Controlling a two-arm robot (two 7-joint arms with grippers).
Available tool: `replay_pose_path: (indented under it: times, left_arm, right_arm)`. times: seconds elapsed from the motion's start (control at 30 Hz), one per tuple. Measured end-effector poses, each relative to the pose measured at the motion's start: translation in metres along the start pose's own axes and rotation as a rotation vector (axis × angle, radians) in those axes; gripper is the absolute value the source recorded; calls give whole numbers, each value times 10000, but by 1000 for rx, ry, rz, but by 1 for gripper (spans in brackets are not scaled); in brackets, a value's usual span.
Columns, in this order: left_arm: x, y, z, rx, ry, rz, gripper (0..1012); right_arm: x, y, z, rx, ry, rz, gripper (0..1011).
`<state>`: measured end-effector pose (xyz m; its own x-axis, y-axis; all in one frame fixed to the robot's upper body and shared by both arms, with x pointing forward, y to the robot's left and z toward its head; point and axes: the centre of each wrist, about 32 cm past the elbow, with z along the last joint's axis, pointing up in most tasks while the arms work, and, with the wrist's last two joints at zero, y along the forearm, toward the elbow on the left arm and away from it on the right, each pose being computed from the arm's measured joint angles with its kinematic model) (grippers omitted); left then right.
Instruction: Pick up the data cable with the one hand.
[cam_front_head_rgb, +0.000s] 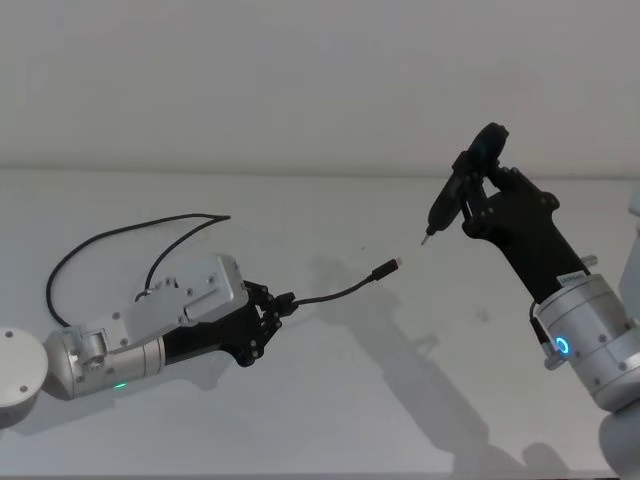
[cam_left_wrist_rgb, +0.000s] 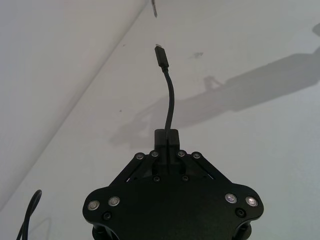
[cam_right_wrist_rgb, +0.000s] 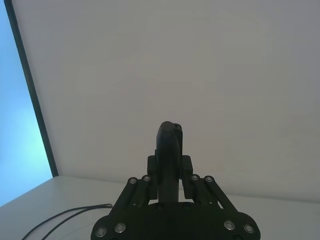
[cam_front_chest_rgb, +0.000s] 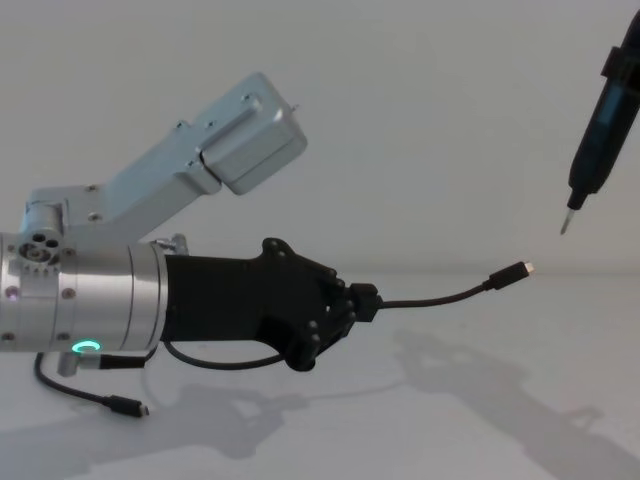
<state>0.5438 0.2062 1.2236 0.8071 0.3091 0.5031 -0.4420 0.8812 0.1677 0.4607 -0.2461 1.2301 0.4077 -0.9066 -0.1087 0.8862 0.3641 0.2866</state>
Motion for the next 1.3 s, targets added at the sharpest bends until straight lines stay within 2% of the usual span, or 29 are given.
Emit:
replay_pose_path:
  times: [0.4, 1.3]
  left_arm:
    - [2, 5, 2, -4, -4, -2, 29]
    - [3, 8, 3, -6, -8, -3, 31]
  right_arm:
    - [7, 23, -46, -12, 34, 7, 275]
    - [-24, 60, -141, -40, 65, 11, 274]
